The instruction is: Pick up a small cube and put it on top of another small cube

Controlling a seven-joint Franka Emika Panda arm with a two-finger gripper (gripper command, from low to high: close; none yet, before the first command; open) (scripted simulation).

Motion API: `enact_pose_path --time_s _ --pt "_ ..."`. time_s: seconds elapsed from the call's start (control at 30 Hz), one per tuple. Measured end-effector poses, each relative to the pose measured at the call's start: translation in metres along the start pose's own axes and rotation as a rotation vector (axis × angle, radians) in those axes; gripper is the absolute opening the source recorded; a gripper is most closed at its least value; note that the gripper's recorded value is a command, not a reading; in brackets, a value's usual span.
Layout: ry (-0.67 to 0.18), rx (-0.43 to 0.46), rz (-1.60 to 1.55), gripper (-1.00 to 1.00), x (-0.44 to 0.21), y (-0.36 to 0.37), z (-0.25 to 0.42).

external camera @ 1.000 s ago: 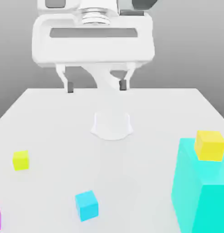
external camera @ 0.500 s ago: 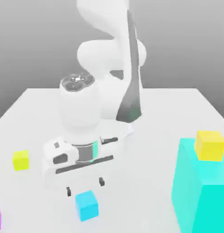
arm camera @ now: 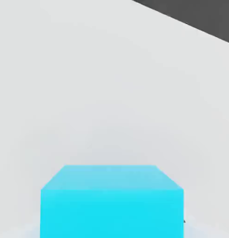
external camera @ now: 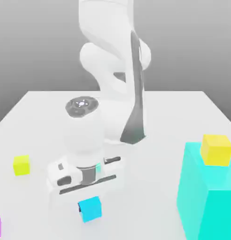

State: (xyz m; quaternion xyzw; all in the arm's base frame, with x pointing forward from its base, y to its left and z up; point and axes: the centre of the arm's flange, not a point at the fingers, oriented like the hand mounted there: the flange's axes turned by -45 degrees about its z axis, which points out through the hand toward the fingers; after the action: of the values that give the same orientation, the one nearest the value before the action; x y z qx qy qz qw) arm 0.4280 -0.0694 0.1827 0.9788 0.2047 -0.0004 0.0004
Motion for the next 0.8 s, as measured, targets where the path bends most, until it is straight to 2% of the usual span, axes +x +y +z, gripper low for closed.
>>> enact_pose_path --time_s 0.17,0.37,0.6,0.7,0.73,0.8 --pt "-0.012 0.0 -0.124 -1.0 0.057 -0.033 -0.056" --pt "-0.024 -0.025 -0.324 -1.0 0.123 -0.111 -0.143" --pt "-0.005 0.001 -0.592 -1.0 0.136 -0.245 -0.257" --pt "0.0 0.005 -0.614 -1.0 0.134 -0.255 -0.232" --pt "0.0 0.005 -0.616 1.0 0.134 -0.255 -0.219" --pt "0.0 0.005 -0.616 1.0 0.134 -0.255 -0.219"
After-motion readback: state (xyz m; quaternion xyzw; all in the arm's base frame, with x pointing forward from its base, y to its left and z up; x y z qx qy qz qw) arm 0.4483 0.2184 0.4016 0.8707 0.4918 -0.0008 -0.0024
